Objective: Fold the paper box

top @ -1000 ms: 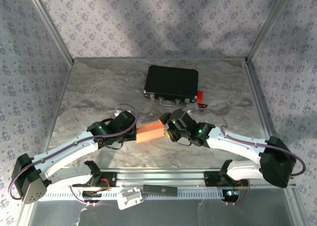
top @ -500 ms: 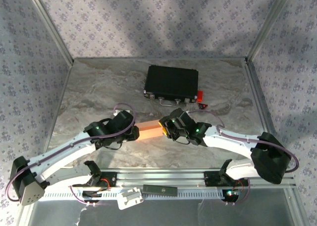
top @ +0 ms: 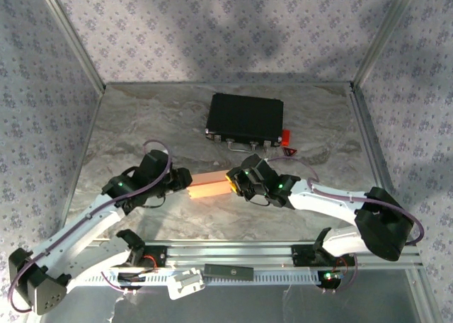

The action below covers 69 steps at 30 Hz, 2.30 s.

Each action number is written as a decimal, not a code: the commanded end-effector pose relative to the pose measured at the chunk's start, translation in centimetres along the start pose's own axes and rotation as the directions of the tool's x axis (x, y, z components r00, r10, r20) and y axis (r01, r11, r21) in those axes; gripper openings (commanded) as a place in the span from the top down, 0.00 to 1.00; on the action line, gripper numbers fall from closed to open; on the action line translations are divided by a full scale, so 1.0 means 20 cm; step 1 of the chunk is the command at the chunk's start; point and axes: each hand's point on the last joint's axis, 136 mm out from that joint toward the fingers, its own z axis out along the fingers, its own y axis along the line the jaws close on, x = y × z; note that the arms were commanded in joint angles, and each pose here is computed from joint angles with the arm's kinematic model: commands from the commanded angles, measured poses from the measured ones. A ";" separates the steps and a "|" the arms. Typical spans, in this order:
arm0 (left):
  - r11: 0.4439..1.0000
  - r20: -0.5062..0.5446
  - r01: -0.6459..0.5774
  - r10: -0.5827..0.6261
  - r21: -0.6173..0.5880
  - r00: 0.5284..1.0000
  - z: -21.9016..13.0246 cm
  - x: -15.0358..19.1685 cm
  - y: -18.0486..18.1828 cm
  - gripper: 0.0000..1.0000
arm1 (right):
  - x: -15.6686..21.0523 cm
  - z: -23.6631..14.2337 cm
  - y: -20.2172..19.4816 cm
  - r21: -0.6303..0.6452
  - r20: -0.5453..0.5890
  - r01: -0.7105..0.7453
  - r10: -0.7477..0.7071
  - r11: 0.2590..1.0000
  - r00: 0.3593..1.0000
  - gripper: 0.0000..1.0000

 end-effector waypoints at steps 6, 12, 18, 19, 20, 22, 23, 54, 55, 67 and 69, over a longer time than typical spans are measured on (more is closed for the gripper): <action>0.999 -0.039 0.044 -0.043 0.032 0.998 0.10 0.04 0.04 0.60 | -0.03 0.02 -0.14 0.095 0.011 0.012 -0.013 0.995 1.000 0.71; 0.998 -0.037 0.059 -0.058 0.027 0.998 0.13 0.06 0.08 0.68 | -0.03 0.03 -0.13 0.094 0.008 0.013 -0.014 0.995 1.000 0.72; 0.998 -0.063 0.067 -0.067 0.013 0.996 0.18 0.11 0.12 0.77 | -0.03 0.03 -0.15 0.103 0.006 0.013 -0.014 0.995 1.000 0.73; 0.998 -0.066 0.068 -0.067 0.009 0.996 0.18 0.11 0.13 0.80 | -0.03 0.03 -0.15 0.107 0.006 0.013 -0.013 0.994 1.000 0.73; 0.998 -0.071 0.069 -0.068 0.006 0.995 0.19 0.12 0.14 0.84 | -0.04 0.03 -0.16 0.111 0.007 0.011 -0.012 0.994 1.000 0.74; 0.998 -0.075 0.068 -0.068 0.003 0.995 0.19 0.13 0.15 0.87 | -0.04 0.03 -0.16 0.117 0.007 0.009 -0.010 0.993 1.000 0.74; 0.998 -0.076 0.066 -0.066 0.006 0.995 0.18 0.14 0.15 0.88 | -0.04 0.03 -0.17 0.119 0.006 0.010 -0.011 0.993 1.000 0.74; 0.995 0.009 0.002 -0.003 0.097 1.000 -0.09 0.03 -0.01 0.68 | 0.21 0.12 0.19 0.239 0.131 -0.300 0.276 0.923 0.952 0.19; 0.995 0.013 -0.001 0.000 0.100 1.000 -0.10 0.02 -0.02 0.68 | 0.22 0.14 0.18 0.243 0.129 -0.312 0.288 0.918 0.949 0.19; 0.992 0.046 -0.026 0.020 0.120 0.999 -0.21 -0.01 -0.05 0.70 | 0.18 0.28 0.08 0.263 0.144 -0.367 0.340 0.892 0.929 0.28; 0.993 0.047 -0.027 0.022 0.118 0.999 -0.22 -0.01 -0.04 0.71 | 0.15 0.31 0.05 0.259 0.128 -0.337 0.313 0.905 0.941 0.34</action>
